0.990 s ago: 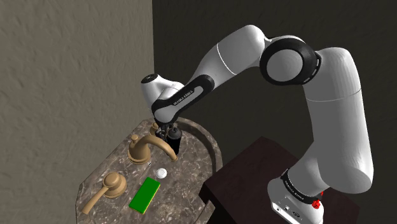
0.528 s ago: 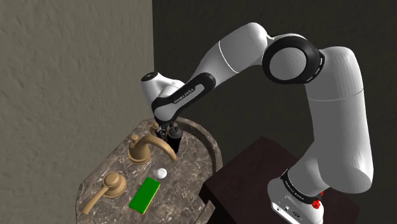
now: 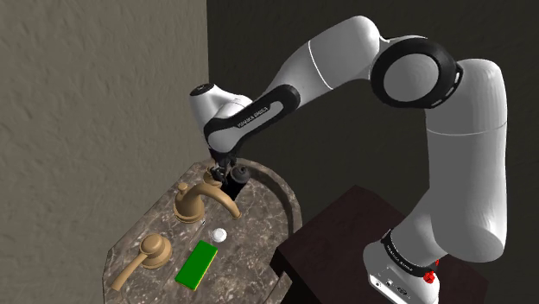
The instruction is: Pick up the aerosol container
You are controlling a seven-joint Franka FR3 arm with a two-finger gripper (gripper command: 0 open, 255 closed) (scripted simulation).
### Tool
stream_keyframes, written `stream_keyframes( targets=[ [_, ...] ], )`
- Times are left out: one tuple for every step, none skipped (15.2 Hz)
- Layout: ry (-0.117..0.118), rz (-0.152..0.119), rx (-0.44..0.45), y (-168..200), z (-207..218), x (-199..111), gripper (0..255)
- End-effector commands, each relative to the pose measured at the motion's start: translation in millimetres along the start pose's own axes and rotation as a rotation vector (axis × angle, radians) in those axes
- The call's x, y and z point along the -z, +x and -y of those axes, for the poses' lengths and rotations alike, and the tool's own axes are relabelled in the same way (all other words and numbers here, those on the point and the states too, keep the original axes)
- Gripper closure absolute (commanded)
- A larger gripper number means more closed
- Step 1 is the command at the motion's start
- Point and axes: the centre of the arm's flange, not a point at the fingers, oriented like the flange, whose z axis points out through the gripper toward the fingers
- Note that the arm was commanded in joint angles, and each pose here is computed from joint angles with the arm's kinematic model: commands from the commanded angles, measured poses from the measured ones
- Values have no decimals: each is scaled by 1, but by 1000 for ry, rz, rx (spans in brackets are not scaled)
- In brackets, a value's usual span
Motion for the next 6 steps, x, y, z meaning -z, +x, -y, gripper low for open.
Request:
stream_keyframes(
  targets=[
    [0,-1,0,-2,-2,9,255],
    [0,-1,0,-3,-2,14,255],
    [0,-1,0,-4,-3,19,255],
    [0,-1,0,-6,-3,25,255],
    [0,-1,0,-6,-3,25,255],
    [0,-1,0,-6,-3,25,255]
  ],
)
